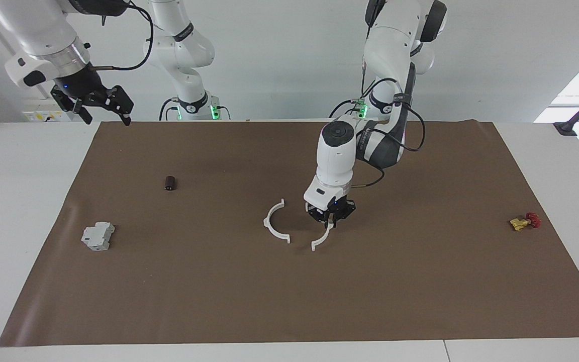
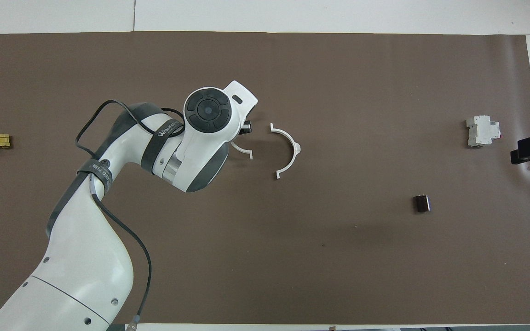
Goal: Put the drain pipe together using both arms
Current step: 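Carry the clamp half with the left gripper to the placed half, then press the held clamp half onto the placed half with the left gripper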
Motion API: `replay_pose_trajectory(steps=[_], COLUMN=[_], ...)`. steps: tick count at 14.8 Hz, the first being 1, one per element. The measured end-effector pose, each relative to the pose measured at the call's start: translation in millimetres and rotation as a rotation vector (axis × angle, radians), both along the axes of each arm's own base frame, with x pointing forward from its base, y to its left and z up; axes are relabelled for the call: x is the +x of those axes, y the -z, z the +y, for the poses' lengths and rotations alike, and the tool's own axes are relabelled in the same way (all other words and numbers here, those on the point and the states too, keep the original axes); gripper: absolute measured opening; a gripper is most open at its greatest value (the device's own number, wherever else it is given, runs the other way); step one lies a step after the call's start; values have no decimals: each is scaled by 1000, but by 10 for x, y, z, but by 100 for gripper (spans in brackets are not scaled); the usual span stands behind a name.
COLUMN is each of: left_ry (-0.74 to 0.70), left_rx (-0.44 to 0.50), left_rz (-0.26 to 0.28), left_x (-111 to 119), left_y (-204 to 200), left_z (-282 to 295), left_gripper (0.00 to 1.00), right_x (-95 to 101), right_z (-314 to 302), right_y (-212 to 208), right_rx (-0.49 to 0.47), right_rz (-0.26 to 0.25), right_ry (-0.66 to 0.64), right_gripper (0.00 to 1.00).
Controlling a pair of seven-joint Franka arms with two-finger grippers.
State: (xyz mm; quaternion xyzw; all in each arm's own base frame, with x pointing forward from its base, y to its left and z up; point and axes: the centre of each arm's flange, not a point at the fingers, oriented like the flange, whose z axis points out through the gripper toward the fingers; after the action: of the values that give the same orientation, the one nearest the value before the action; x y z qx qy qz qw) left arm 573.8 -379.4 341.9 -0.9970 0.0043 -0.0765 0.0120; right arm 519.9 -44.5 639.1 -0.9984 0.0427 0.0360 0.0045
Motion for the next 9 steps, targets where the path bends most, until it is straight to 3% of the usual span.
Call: replay_pose_trajectory(steps=[4,9], left_ry=[18,33], left_rx=[-14,0], left_rz=[-9,18], left_x=[-131,-387], left_y=[178,399], left_z=[-178,-335], left_gripper=[20,20], right_x=[0,0], right_z=[0,0], right_y=[1,1], right_rx=[0,0], right_rz=[0,0], right_ry=[0,0], right_gripper=[100,100])
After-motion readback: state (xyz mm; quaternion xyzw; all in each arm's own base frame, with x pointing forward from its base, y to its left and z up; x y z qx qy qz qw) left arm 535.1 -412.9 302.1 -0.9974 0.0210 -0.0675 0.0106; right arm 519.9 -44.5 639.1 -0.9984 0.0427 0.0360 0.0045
